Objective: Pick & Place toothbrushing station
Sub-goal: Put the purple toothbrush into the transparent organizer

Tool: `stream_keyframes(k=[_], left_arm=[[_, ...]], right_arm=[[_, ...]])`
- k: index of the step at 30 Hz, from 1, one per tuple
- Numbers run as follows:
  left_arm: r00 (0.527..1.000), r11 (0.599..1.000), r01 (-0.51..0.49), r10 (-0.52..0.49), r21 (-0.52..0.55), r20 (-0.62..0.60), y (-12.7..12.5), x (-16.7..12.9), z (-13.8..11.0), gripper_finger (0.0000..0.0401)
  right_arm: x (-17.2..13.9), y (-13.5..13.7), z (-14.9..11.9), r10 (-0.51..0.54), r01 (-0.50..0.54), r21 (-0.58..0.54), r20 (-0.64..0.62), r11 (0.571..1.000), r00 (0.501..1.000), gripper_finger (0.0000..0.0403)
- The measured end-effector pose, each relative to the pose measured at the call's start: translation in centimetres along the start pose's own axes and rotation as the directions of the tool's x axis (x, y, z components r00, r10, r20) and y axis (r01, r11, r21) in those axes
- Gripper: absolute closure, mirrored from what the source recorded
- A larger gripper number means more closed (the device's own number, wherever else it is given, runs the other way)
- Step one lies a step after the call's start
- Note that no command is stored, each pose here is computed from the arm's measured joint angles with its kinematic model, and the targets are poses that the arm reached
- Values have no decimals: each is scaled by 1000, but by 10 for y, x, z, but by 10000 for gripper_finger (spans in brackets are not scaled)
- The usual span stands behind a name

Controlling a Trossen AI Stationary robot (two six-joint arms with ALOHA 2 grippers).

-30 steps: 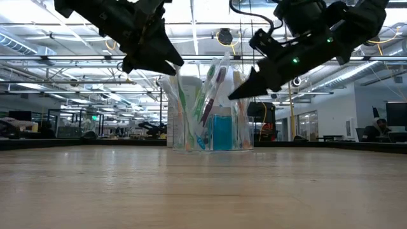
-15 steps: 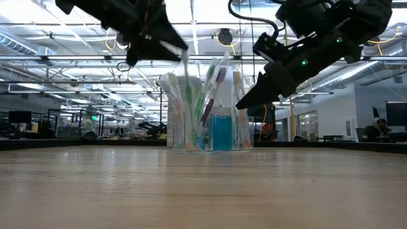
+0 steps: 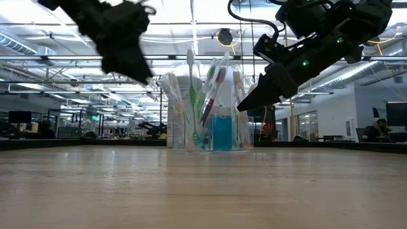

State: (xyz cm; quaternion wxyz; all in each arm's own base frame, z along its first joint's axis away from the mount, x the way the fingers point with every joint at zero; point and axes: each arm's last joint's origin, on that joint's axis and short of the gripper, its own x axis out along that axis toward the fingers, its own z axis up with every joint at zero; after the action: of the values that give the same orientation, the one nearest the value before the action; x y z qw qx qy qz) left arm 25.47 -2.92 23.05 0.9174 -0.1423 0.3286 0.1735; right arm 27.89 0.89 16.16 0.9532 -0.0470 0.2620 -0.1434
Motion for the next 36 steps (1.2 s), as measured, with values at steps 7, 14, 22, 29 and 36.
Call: stream_keyframes(k=[7,14,22,29,36], left_arm=[[917,989,150,-143,-11,-372,-14,-12,-37,215],[790,967,174,-251,-188,-559,-52,-36,-76,215],[705,987,135,-158,-88,-692,-87,-43,-136,215],[655,997,72,-48,-1,-754,-98,-28,-172,215],[667,997,62,-8,45,-745,-98,-22,-177,241]], right_arm=[[0,0,0,0,0,14,-4,1000,1000,228],[0,0,-1,0,0,13,-6,1000,1000,230],[0,0,-3,3,-1,66,-26,998,1000,232],[-1,4,-3,112,-108,87,-35,990,993,232],[-6,20,-2,247,-245,68,-22,967,969,232]])
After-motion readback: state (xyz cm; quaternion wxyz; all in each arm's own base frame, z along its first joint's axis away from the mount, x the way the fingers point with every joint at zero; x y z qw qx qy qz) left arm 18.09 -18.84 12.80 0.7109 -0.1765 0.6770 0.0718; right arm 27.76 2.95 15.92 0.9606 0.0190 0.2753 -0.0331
